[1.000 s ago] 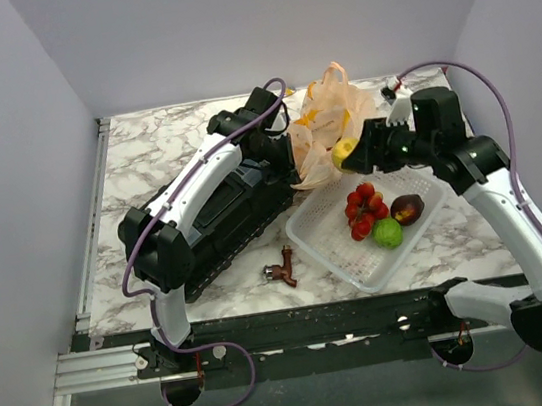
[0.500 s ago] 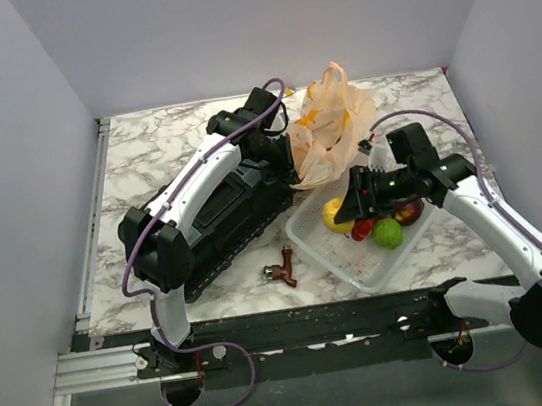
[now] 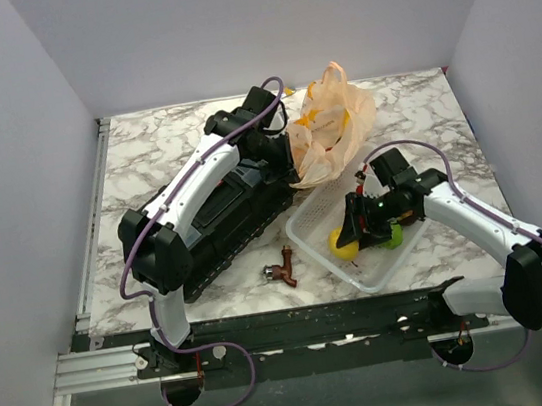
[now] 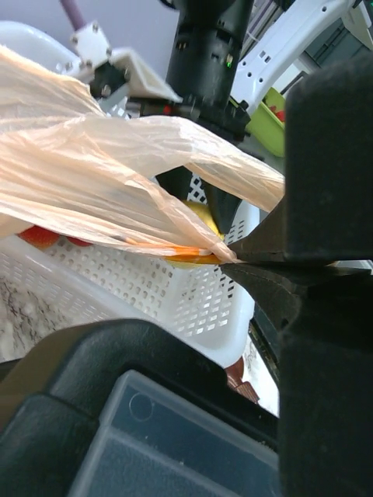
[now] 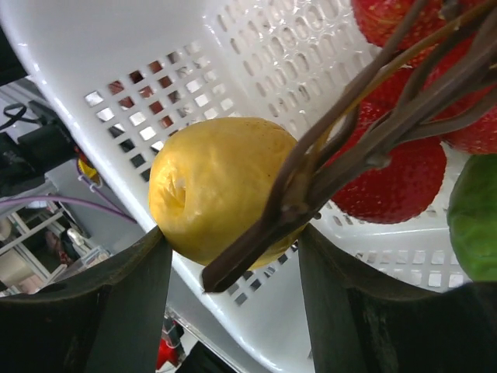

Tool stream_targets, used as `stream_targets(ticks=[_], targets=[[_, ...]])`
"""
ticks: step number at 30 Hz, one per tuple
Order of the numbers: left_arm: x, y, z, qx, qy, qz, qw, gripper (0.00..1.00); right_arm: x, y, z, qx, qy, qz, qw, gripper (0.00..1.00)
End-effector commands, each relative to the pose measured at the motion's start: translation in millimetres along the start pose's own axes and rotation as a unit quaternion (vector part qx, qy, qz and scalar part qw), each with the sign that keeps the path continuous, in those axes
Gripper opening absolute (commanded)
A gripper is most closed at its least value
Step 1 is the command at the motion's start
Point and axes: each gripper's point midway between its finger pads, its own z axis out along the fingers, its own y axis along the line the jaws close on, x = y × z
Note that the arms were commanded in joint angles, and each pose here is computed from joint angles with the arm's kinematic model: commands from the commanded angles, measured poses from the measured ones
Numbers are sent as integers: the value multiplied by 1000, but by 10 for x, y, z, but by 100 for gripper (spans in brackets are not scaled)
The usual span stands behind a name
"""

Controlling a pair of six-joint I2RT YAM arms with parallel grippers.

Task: Take the fake fruits out of the plastic bag
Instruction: Place the fake fruit in the bin.

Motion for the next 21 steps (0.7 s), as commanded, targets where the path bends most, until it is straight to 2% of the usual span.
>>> stream_targets(ticks=[1,3,9,10,11,12,16,19,21], targets=[[-90,-146,-180,14,-28,9,999,0,-96,-135,124,27,-26,3,999,26],[-101,-145,-197,12,-33,9,999,0,-86,-194,171,36,-21,10,999,36],[-137,-121,-270,0,-54,16,998,0,-174,-170,61,56,-29,-1,998,73],[-142,-119,-282,-1,-56,17,998,0,-201,-156,12,61,-35,-9,997,78],[-155,-137,-305,0,-62,24,998,0,-288,-81,-157,69,-59,-36,995,92],[-157,-134,-303,-2,-62,26,998,0,-350,-58,-241,77,-76,-42,993,95],[-140,-133,-275,-6,-55,29,998,0,-700,235,-668,69,-184,-80,977,98],[-97,-173,-240,-4,-50,39,998,0,-1026,502,-1033,61,-268,-97,956,83],[-60,-198,-208,-4,-45,45,998,0,-1270,597,-1253,79,-315,-95,941,79]])
